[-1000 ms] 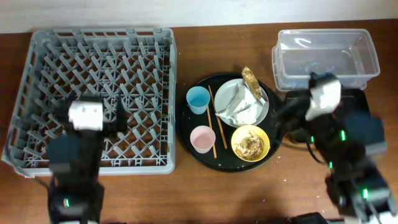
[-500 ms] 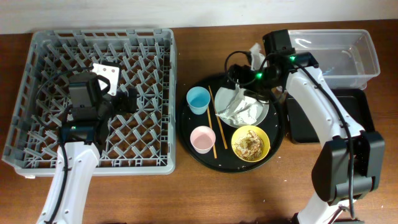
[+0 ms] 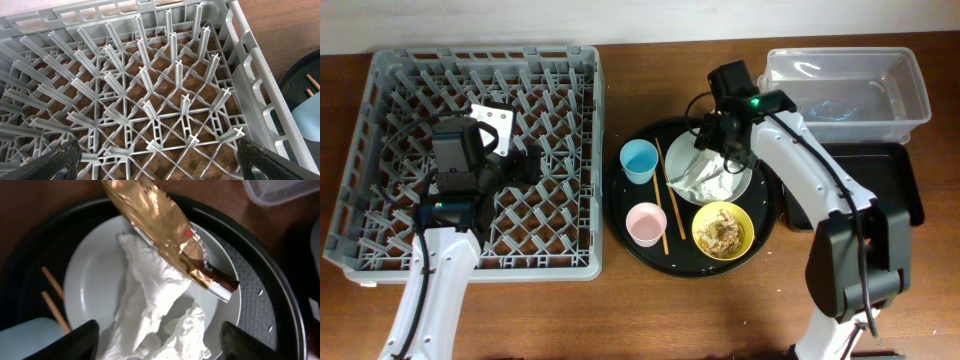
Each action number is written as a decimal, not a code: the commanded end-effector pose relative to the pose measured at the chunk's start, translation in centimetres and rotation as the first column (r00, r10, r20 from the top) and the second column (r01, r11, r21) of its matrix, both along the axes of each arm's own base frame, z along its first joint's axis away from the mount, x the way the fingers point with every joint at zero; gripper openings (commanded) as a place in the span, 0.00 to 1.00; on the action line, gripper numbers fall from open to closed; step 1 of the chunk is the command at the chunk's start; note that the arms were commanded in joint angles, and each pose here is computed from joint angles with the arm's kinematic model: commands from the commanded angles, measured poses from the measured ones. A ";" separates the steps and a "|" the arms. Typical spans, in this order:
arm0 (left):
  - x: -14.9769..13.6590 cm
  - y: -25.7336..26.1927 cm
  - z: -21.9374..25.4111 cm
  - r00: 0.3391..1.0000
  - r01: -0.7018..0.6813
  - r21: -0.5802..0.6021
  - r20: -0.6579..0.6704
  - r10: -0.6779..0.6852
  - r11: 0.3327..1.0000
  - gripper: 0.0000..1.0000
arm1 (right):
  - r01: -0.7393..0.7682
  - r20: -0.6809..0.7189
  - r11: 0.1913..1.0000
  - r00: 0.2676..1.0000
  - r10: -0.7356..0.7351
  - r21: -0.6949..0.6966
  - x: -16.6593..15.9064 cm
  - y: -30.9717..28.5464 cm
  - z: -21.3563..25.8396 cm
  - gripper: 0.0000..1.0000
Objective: Sort waste into correct bins and load items into the dishwasher rack
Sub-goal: 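Grasp the tissue and gold wrapper on the white plate with the right gripper, then drop the tissue and wrapper into the clear plastic bin with right gripper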
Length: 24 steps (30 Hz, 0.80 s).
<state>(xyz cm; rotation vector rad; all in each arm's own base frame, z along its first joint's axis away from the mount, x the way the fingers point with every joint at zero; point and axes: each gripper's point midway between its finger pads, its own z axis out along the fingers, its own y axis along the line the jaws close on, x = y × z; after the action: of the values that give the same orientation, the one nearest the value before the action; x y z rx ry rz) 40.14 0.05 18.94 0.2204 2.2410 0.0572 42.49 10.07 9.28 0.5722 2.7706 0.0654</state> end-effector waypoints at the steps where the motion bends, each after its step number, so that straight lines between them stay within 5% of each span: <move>1: 0.4 -0.1 0.5 1.000 0.017 0.001 0.012 -0.017 1.000 1.00 | -0.035 -0.085 0.998 0.996 0.032 -0.043 -0.8 -0.1 -3.9 0.71; 4: 0.4 -0.1 0.5 1.000 0.017 0.001 0.013 -0.017 1.000 1.00 | -0.053 -0.152 0.998 0.987 0.048 -0.029 -1.3 0.8 -7.0 0.64; 7: 0.4 -0.1 0.5 1.000 0.017 0.001 0.012 -0.017 1.000 1.00 | -0.067 -0.221 0.997 0.973 0.072 0.030 -2.3 2.1 -9.4 0.38; 8: 0.4 -0.1 0.5 1.000 0.017 0.001 0.012 -0.017 1.000 1.00 | -0.067 -0.237 0.997 0.969 0.073 0.031 -2.5 2.0 -9.7 0.14; 9: 0.4 -0.1 0.5 1.000 0.017 0.001 0.012 -0.017 1.000 1.00 | -0.075 -0.239 0.997 0.968 0.080 0.030 -2.6 2.0 -9.7 0.04; 11: 0.4 -0.1 0.5 1.000 0.017 0.001 0.012 -0.017 1.000 1.00 | -0.079 -0.192 0.996 0.978 0.084 0.037 -1.7 2.2 -7.9 0.04; 15: 0.4 -0.1 0.5 1.000 0.017 0.001 0.012 -0.017 1.000 1.00 | -0.151 0.090 0.987 0.985 0.146 0.053 1.7 1.6 5.4 0.04; 17: 0.4 -0.1 0.5 1.000 0.017 0.001 0.012 -0.017 1.000 1.00 | -0.036 0.240 0.999 0.970 0.036 -0.002 3.8 -3.8 11.3 0.04; 24: 0.4 -0.1 0.5 1.000 0.017 0.001 0.012 -0.017 1.000 1.00 | 0.279 0.402 0.959 0.884 -0.238 -0.046 9.1 -20.5 11.1 0.04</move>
<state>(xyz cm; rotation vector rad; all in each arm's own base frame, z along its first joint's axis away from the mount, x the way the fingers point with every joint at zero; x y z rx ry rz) 40.14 0.05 18.90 0.2205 2.2425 0.0570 50.83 -7.75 22.50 0.7567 2.2765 0.0459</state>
